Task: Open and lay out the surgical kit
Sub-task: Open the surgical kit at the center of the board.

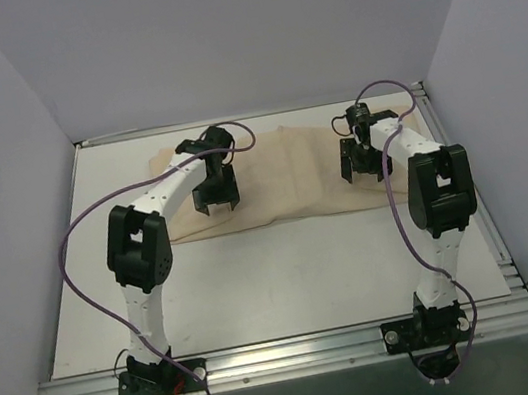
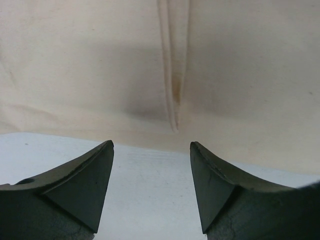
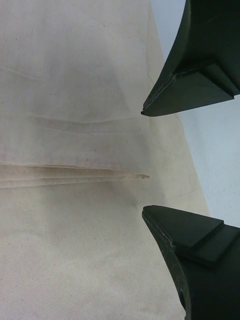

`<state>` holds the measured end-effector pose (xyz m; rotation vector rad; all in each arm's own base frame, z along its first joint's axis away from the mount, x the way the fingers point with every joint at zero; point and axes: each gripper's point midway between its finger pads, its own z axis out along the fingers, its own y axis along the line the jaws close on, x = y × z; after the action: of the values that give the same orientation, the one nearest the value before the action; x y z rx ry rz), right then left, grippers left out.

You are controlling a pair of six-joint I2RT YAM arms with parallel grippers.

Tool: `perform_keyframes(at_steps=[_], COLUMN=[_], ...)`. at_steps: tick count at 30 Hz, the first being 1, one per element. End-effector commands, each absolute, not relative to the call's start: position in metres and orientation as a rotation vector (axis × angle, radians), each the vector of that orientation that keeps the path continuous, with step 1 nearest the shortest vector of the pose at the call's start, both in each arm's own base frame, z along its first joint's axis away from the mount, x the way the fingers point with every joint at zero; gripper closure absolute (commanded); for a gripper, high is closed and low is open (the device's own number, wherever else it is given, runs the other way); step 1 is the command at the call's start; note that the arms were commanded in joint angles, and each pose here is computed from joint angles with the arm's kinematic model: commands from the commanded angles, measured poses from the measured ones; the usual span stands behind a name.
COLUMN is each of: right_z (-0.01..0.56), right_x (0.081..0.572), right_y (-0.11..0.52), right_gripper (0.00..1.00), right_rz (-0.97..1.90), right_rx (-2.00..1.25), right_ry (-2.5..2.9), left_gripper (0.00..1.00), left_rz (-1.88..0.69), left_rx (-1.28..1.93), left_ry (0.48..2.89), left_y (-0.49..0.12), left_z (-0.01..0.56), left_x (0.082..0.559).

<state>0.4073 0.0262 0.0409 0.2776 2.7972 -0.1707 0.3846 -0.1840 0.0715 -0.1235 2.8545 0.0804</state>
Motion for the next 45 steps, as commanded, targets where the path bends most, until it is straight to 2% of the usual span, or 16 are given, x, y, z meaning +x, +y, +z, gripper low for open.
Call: perform_keyframes(at_steps=[1, 4, 8, 14, 18, 19, 20, 24, 28, 32, 35, 36, 37, 38, 39, 45], right_z=[0.062, 0.064, 0.069, 0.074, 0.075, 0.074, 0.074, 0.073, 0.073, 0.077, 0.079, 0.081, 0.081, 0.083, 0.084, 0.089], right_x=[0.405, 0.406, 0.408, 0.410, 0.410, 0.410, 0.410, 0.411, 0.413, 0.418, 0.419, 0.421, 0.421, 0.421, 0.423, 0.427], right_y=[0.028, 0.028, 0.032, 0.032, 0.032, 0.032, 0.033, 0.035, 0.041, 0.048, 0.063, 0.067, 0.070, 0.073, 0.075, 0.076], right_gripper=[0.27, 0.27, 0.27, 0.27, 0.28, 0.28, 0.28, 0.28, 0.30, 0.31, 0.31, 0.32, 0.31, 0.31, 0.31, 0.31], right_rz=[-0.158, -0.154, -0.119, -0.106, -0.105, -0.107, -0.105, -0.090, -0.061, -0.031, 0.046, 0.064, 0.077, 0.085, 0.092, 0.095], right_rx=[0.263, 0.254, 0.232, 0.219, 0.214, 0.214, 0.212, 0.216, 0.216, 0.225, 0.215, 0.210, 0.208, 0.201, 0.197, 0.188], right_ry=[2.762, 2.759, 2.747, 2.729, 2.730, 2.729, 2.730, 2.731, 2.731, 2.719, 2.725, 2.720, 2.725, 2.724, 2.722, 2.715], left_gripper=[0.28, 0.28, 0.36, 0.40, 0.63, 0.75, 0.81, 0.97, 0.98, 0.98, 0.98, 0.94, 0.78, 0.58, 0.31, 0.06], left_rz=[0.057, 0.078, 0.076, 0.069, 0.075, 0.082, 0.089, 0.090, 0.183, 0.465, 0.587, 0.622, 0.606, 0.608, 0.626, 0.744], left_rx=[-0.119, -0.120, -0.144, -0.150, -0.150, -0.152, -0.155, -0.184, -0.282, -0.660, -0.915, -1.015, -1.042, -1.047, -1.072, -0.951], left_ry=[2.803, 2.837, 2.884, 2.900, 2.901, 2.894, 2.884, 2.806, 2.712, 2.613, 2.551, 2.495, 2.482, 2.487, 2.476, 2.453], left_y=[-0.200, -0.202, -0.205, -0.209, -0.209, -0.208, -0.206, -0.192, -0.137, 0.005, 0.089, 0.129, 0.142, 0.153, 0.162, 0.150], left_z=[0.085, 0.073, 0.059, 0.049, 0.046, 0.049, 0.054, 0.084, 0.127, 0.159, 0.172, 0.175, 0.178, 0.179, 0.180, 0.196], left_x=[0.395, 0.393, 0.391, 0.391, 0.393, 0.394, 0.395, 0.408, 0.420, 0.412, 0.379, 0.372, 0.366, 0.362, 0.358, 0.360])
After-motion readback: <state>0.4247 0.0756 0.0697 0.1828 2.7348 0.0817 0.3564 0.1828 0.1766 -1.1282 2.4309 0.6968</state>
